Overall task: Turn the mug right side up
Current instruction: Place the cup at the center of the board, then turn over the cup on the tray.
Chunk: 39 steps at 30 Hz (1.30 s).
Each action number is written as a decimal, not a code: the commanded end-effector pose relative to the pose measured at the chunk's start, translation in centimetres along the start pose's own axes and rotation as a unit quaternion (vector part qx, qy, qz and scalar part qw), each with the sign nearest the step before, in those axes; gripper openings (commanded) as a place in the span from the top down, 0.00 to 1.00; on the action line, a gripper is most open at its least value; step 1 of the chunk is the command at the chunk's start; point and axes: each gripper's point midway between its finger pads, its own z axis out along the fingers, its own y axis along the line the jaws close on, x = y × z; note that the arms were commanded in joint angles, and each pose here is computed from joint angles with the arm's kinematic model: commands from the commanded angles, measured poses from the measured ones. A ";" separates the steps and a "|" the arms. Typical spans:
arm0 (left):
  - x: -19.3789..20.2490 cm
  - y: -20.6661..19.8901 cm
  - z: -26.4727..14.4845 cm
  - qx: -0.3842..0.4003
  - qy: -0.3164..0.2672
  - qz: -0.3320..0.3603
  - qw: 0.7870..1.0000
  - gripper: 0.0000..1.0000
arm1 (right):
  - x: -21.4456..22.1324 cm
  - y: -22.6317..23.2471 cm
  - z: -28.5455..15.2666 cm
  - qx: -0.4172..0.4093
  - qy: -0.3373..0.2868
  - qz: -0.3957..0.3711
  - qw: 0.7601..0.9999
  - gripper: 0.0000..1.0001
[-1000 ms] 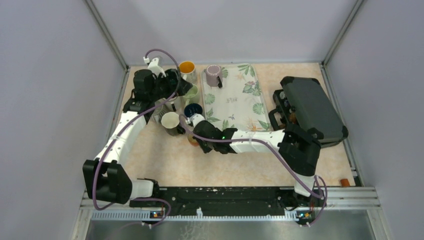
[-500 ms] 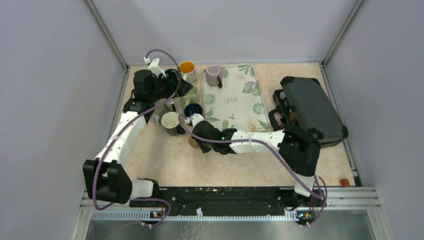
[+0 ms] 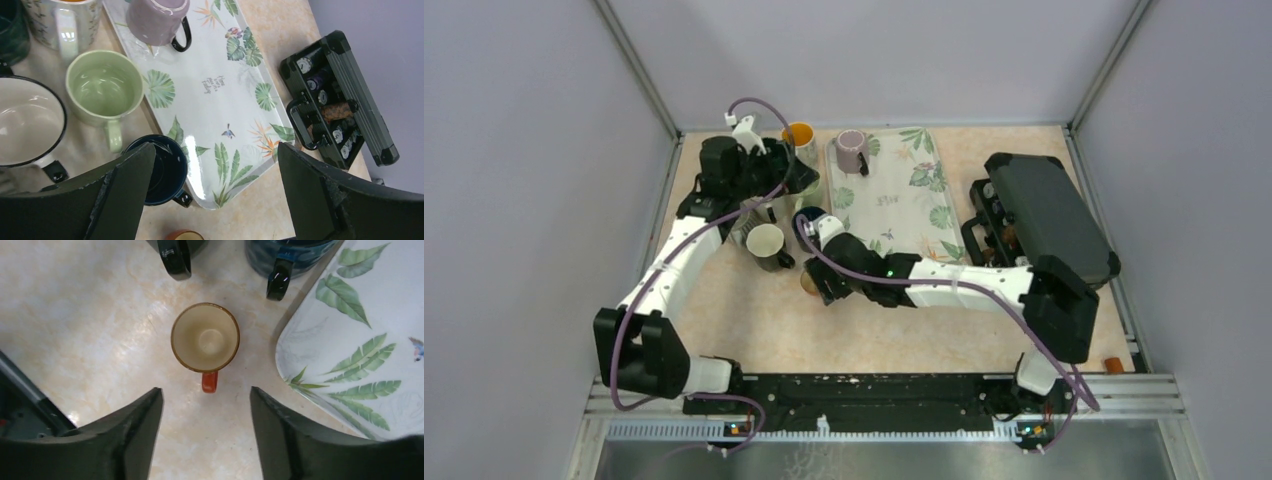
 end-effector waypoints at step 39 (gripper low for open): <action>2.1 1.9 24.0 -0.314 -0.065 0.005 0.947 0.02 | -4.7 -21.8 -15.0 0.144 -0.162 0.279 0.935 0.01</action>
